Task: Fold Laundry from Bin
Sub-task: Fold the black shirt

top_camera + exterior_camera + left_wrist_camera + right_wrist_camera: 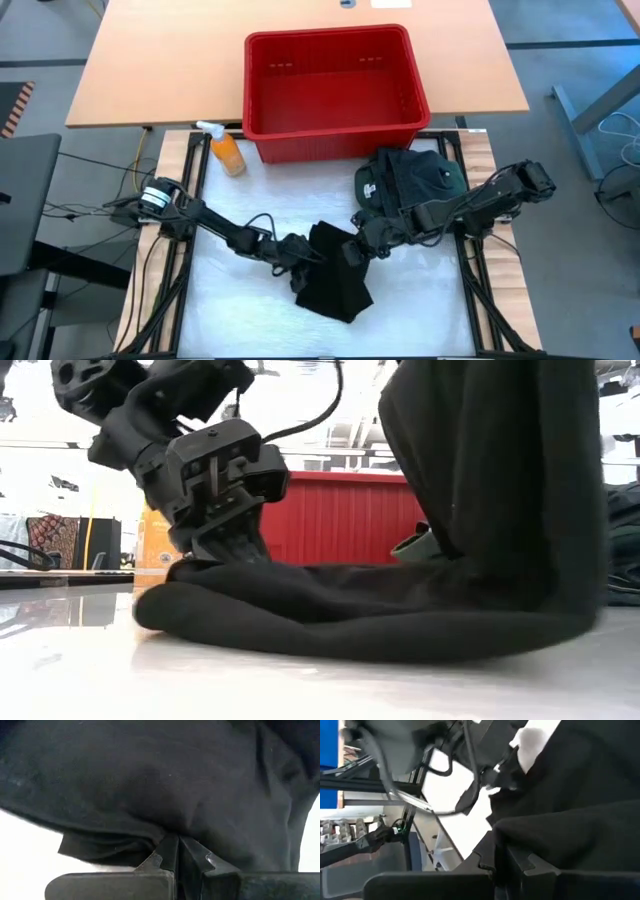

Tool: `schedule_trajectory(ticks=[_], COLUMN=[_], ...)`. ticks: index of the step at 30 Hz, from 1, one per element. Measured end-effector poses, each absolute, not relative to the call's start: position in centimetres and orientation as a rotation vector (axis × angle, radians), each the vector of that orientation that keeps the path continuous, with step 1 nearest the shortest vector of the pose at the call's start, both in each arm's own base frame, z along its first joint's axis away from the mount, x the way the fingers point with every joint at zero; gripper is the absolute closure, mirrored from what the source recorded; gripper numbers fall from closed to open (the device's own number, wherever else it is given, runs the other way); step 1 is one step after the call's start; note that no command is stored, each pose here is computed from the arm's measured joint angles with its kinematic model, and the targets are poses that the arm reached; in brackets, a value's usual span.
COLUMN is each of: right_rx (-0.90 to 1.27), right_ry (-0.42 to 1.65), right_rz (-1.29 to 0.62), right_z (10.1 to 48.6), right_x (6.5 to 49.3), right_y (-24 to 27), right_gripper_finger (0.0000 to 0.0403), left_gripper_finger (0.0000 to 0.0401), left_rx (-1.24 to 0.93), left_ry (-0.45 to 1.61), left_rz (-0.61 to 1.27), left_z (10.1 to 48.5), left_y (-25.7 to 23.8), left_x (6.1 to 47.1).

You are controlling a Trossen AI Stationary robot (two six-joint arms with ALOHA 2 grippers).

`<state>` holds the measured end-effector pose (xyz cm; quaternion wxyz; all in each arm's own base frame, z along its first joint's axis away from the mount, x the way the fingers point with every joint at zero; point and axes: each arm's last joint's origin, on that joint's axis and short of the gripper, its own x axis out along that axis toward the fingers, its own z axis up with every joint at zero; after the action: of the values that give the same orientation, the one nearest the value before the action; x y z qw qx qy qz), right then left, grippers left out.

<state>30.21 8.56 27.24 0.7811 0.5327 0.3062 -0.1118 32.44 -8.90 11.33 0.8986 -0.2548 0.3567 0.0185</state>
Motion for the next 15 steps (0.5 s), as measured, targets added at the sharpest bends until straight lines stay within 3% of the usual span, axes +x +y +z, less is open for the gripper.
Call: schedule_trajectory(ticks=[10, 15], right_rx=[1.131, 1.144], right_ry=[0.764, 0.710], right_rz=[-0.206, -0.195], right_z=[22.9, 21.1], right_x=[33.6, 35.5], right_y=[8.1, 7.4], right_gripper_finger=[0.0362, 0.0355], left_gripper_finger=[0.0401, 0.0401], left_rx=[-0.520, -0.519], left_ry=[0.752, 0.757], left_rz=[0.055, 0.041], left_z=[11.6, 11.6], left_y=[-6.9, -6.8], left_x=[33.3, 33.4])
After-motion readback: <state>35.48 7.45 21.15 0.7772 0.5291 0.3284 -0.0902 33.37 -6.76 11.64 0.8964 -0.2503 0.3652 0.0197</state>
